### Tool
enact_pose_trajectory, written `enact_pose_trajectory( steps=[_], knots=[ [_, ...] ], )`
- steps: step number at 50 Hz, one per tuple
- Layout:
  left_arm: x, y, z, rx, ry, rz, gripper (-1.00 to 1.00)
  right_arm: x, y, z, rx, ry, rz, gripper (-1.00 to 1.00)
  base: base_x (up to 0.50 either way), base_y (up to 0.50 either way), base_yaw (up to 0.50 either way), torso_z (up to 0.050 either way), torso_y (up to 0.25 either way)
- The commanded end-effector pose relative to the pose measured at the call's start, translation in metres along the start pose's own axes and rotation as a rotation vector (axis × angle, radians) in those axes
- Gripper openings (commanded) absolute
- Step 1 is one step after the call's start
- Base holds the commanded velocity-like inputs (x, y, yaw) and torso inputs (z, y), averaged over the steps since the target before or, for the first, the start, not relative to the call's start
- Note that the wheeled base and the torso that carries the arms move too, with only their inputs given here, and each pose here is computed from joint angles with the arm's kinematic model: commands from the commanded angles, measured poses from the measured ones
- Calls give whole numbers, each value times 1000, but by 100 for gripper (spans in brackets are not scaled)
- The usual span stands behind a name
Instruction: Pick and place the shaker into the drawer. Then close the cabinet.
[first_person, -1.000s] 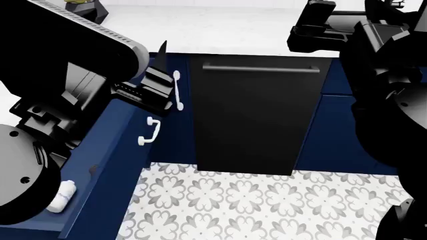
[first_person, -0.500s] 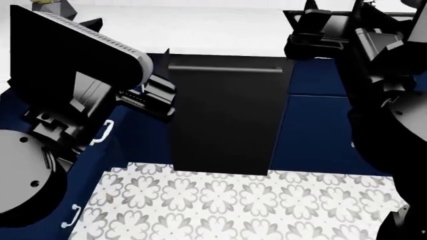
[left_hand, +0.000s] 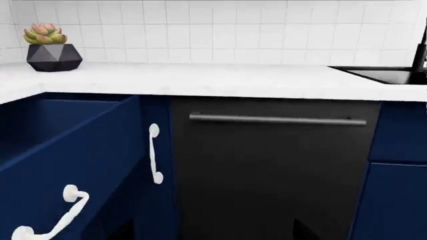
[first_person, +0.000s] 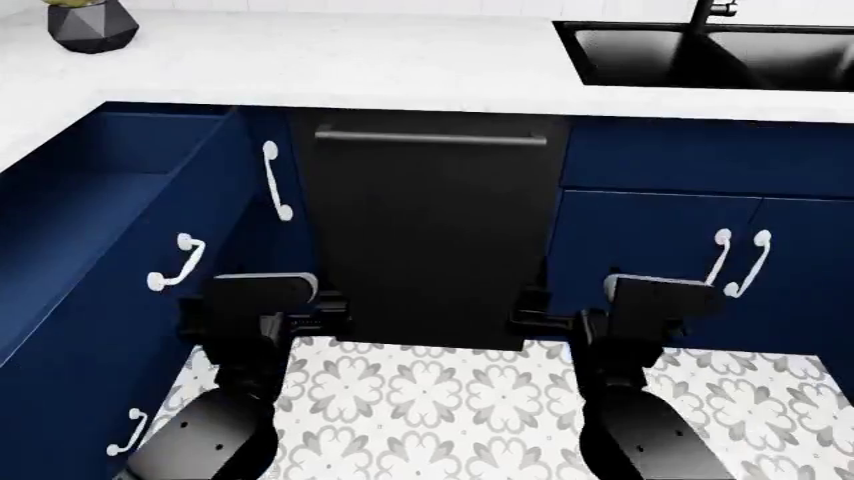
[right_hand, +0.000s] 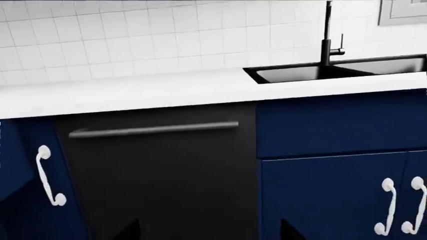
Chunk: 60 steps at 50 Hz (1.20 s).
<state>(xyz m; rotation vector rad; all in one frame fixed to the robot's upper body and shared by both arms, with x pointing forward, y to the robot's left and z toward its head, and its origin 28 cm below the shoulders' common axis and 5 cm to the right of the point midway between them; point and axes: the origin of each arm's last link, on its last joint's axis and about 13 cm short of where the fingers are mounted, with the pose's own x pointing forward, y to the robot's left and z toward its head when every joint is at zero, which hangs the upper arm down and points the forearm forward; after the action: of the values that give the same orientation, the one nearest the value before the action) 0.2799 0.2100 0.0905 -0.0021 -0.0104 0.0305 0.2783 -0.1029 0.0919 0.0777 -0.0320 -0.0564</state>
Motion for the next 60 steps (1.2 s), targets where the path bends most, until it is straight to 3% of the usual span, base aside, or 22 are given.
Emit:
enact_pose_trajectory(
  steps=[1, 20, 48, 60],
  knots=[
    [-31, -1, -87, 64, 83, -4, 100, -42, 1, -81, -82, 63, 67, 100, 0, 0, 0, 0, 0],
    [-31, -1, -86, 37, 101, -9, 100, -41, 0, -81, -63, 83, 67, 100, 0, 0, 0, 0, 0],
    [-31, -1, -87, 65, 106, -8, 100, -42, 0, -79, -52, 61, 58, 100, 0, 0, 0, 0, 0],
    [-31, -1, -87, 55, 109, -13, 100, -42, 0, -79, -53, 48, 77, 100, 495, 34, 0, 0, 0]
  ],
)
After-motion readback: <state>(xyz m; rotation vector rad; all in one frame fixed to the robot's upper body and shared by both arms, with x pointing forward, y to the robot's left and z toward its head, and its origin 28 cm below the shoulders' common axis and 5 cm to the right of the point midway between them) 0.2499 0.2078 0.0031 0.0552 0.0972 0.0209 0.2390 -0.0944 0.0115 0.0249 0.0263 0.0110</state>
